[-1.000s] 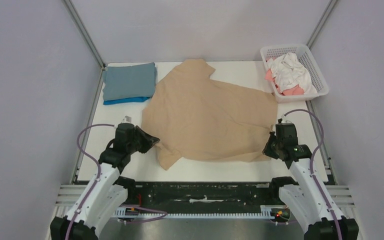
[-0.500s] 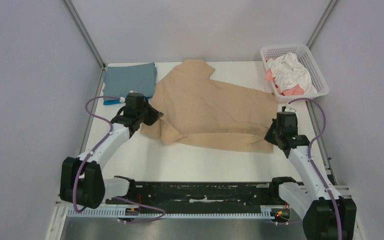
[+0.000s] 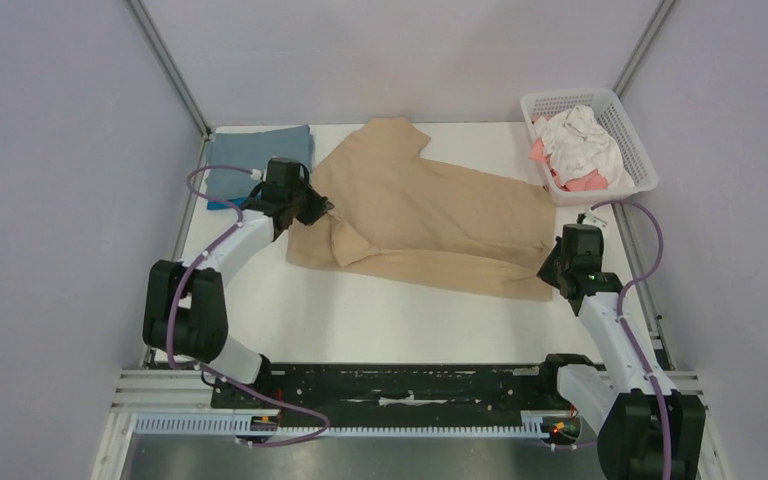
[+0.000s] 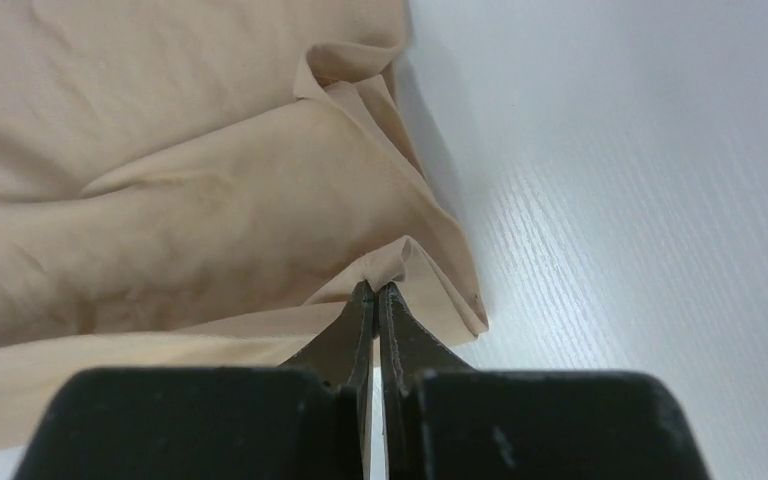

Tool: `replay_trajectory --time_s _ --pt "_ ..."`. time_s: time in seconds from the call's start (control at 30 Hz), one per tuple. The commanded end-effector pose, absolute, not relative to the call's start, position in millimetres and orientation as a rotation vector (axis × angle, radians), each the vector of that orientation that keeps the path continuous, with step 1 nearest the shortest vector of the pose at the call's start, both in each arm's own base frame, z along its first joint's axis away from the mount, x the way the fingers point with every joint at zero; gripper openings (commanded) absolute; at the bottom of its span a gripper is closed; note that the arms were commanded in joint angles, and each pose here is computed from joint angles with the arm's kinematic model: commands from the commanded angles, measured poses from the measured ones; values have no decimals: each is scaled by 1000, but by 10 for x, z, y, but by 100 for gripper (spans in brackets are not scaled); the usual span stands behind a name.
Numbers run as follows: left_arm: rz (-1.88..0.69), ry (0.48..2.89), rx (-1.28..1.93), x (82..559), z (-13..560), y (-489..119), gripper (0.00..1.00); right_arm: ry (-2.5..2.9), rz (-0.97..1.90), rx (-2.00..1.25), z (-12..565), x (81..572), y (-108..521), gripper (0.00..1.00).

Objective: Fold and stack the t-shirts
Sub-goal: Fold the flattened tshirt in 1/3 of the way

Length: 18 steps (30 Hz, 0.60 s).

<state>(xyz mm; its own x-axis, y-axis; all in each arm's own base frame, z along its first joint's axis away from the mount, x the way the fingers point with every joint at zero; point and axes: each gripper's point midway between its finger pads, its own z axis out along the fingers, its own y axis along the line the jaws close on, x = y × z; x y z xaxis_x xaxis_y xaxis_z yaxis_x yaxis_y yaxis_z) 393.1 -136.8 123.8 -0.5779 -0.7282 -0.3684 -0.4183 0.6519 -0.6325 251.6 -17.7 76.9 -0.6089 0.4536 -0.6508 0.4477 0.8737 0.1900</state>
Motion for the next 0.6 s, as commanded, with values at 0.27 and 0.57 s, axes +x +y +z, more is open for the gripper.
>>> replay_trajectory --time_s 0.27,0.57 --pt "-645 2361 -623 4625 1052 -1670 5 2212 49 624 724 2844 -204 0" --pt "-431 2543 -519 5093 793 -1652 81 2197 -99 633 917 3168 -449 47"
